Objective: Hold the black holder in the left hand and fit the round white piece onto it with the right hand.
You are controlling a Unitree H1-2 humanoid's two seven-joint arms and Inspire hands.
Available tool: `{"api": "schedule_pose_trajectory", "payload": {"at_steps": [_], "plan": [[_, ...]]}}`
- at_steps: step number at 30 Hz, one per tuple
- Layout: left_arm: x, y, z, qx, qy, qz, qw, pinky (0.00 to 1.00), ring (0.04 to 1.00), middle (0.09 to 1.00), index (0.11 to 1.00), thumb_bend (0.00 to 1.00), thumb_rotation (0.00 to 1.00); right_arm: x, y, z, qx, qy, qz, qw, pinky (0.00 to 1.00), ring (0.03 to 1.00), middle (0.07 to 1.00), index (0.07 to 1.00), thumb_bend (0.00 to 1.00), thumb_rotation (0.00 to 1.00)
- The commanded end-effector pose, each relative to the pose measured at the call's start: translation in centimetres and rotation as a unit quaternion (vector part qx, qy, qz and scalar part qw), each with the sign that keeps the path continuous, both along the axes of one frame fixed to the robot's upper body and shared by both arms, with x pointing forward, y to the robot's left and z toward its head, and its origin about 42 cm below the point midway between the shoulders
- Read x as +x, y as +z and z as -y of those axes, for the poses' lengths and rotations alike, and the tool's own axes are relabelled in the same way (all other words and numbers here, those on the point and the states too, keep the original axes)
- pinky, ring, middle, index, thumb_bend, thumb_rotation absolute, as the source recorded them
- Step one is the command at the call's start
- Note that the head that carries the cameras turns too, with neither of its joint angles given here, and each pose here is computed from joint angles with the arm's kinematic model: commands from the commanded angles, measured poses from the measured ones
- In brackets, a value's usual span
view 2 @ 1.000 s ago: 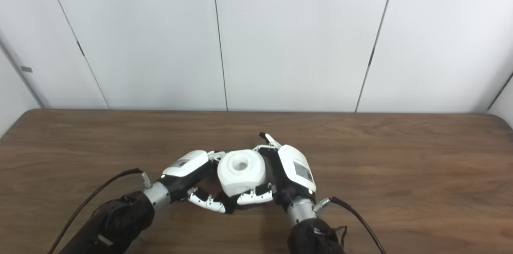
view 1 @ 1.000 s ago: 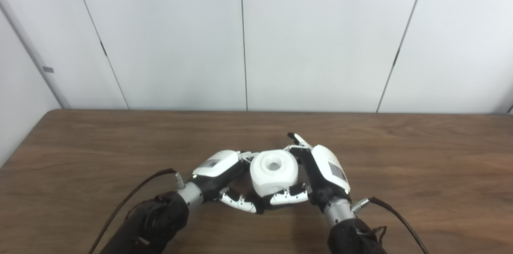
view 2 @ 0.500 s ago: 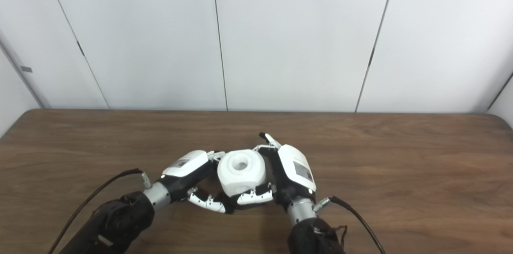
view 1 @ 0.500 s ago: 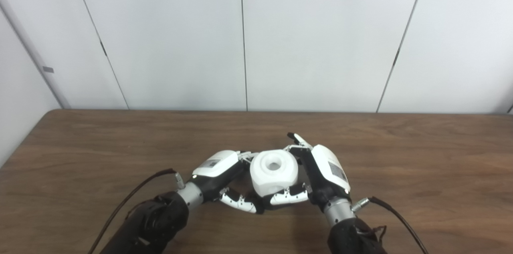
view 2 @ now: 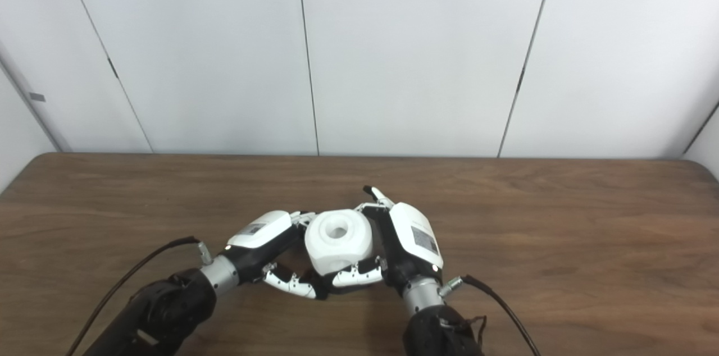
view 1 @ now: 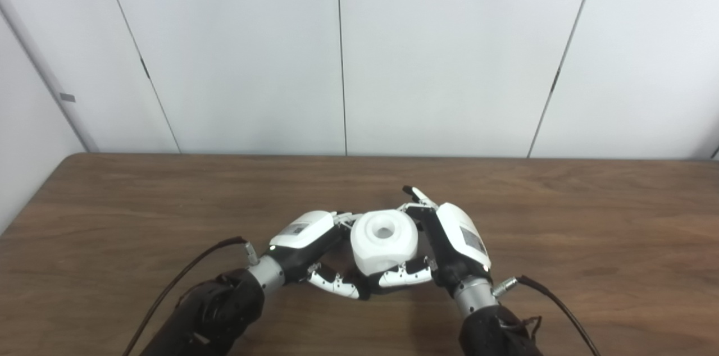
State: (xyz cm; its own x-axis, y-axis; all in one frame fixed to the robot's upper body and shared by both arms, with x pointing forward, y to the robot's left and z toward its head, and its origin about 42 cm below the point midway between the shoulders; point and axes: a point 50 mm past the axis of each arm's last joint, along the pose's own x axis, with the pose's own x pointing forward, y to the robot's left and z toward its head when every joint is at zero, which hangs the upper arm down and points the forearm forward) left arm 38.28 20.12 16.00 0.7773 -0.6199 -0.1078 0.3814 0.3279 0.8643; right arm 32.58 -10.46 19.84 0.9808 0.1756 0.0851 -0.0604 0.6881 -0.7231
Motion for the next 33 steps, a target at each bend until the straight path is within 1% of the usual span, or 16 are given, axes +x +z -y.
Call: {"api": "schedule_pose_trajectory", "payload": {"at_steps": [1, 9, 17, 27, 30, 33], "plan": [[0.0, 0.2, 0.3, 0.001, -0.017, 0.012, 1.0, 1.0, 0.965, 0.946, 0.477, 0.52, 0.05, 0.4, -0.2, 0.3, -0.014, -0.005, -0.001, 1.0, 0.71, 0.911, 0.927, 0.482, 0.5, 0.14], [0.0, 0.1, 0.2, 0.004, -0.02, 0.017, 1.0, 0.98, 0.957, 0.94, 0.477, 0.52, 0.05, 0.5, -0.5, 0.7, -0.008, -0.013, 0.002, 1.0, 0.71, 0.907, 0.922, 0.481, 0.5, 0.14], [0.0, 0.0, 0.2, 0.002, -0.02, 0.017, 1.0, 0.99, 0.957, 0.941, 0.476, 0.52, 0.05, 0.6, -0.7, 1.5, -0.004, -0.026, -0.003, 1.0, 0.75, 0.925, 0.932, 0.482, 0.5, 0.14], [0.0, 0.1, 0.3, -0.001, -0.021, 0.018, 1.0, 0.98, 0.954, 0.937, 0.476, 0.52, 0.05, 0.6, -0.7, 2.4, -0.006, -0.033, -0.005, 0.999, 0.77, 0.923, 0.926, 0.483, 0.5, 0.14], [0.1, 0.2, 0.3, 0.001, -0.021, 0.018, 1.0, 0.99, 0.958, 0.941, 0.476, 0.52, 0.05, 0.5, -0.7, 2.5, -0.005, -0.032, -0.006, 0.999, 0.77, 0.921, 0.925, 0.483, 0.5, 0.14], [0.1, 0.2, 0.4, 0.001, -0.02, 0.017, 1.0, 0.99, 0.958, 0.942, 0.477, 0.52, 0.05, 0.4, -0.8, 2.5, -0.01, -0.029, -0.005, 1.0, 0.75, 0.912, 0.923, 0.483, 0.5, 0.14]]}}
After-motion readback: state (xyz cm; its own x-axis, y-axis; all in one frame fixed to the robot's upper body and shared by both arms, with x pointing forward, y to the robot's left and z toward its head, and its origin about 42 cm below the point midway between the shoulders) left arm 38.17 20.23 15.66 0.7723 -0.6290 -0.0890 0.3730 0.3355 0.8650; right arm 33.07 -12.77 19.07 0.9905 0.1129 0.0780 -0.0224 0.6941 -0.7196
